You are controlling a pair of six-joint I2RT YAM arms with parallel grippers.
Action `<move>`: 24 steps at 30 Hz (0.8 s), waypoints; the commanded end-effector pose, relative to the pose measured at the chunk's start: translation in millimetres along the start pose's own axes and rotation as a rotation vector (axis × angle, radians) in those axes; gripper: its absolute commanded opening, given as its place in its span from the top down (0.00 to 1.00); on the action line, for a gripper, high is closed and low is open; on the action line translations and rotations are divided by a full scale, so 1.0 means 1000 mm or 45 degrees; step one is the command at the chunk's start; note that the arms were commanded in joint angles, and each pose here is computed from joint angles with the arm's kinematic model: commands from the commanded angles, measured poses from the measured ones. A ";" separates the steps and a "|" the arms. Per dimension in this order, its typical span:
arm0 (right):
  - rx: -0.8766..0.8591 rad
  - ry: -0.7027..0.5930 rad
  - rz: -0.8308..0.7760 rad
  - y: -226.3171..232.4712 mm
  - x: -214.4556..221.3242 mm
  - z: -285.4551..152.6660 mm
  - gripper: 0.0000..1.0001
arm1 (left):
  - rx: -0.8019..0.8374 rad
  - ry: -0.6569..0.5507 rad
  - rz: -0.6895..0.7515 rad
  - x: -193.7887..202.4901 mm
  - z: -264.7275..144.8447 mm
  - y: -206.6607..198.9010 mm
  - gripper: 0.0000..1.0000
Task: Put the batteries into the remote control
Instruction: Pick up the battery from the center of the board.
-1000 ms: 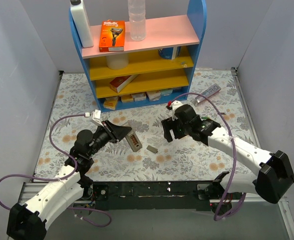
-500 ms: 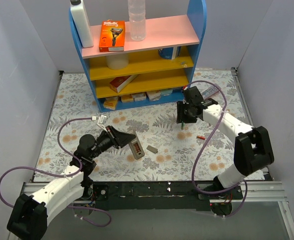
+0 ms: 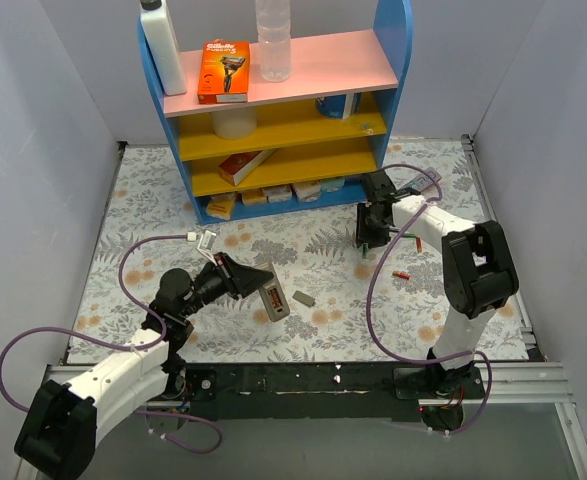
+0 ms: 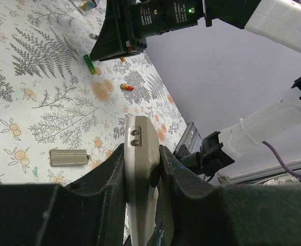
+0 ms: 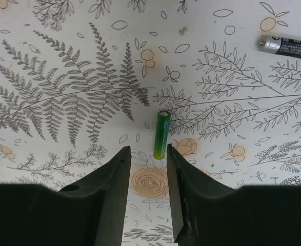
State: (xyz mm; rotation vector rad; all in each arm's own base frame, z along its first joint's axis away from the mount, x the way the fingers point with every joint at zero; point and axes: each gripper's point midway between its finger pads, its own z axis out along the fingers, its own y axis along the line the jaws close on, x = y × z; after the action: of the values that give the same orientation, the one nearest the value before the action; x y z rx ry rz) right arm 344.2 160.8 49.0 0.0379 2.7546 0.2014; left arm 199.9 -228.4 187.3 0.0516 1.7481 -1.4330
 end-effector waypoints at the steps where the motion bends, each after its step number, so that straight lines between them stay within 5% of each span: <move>1: 0.036 -0.036 0.045 0.000 -0.015 0.004 0.59 | 0.010 -0.007 0.027 -0.002 0.000 0.000 1.00; 24: 0.144 0.027 0.021 -0.014 -0.008 0.036 0.67 | 0.002 0.017 0.020 -0.002 0.003 0.000 1.00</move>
State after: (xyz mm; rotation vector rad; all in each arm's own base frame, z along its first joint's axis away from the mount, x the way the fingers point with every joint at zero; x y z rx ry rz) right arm 357.5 153.1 20.2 0.0801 2.7945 0.0798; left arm 201.1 -229.1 177.6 0.0439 1.7876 -1.4231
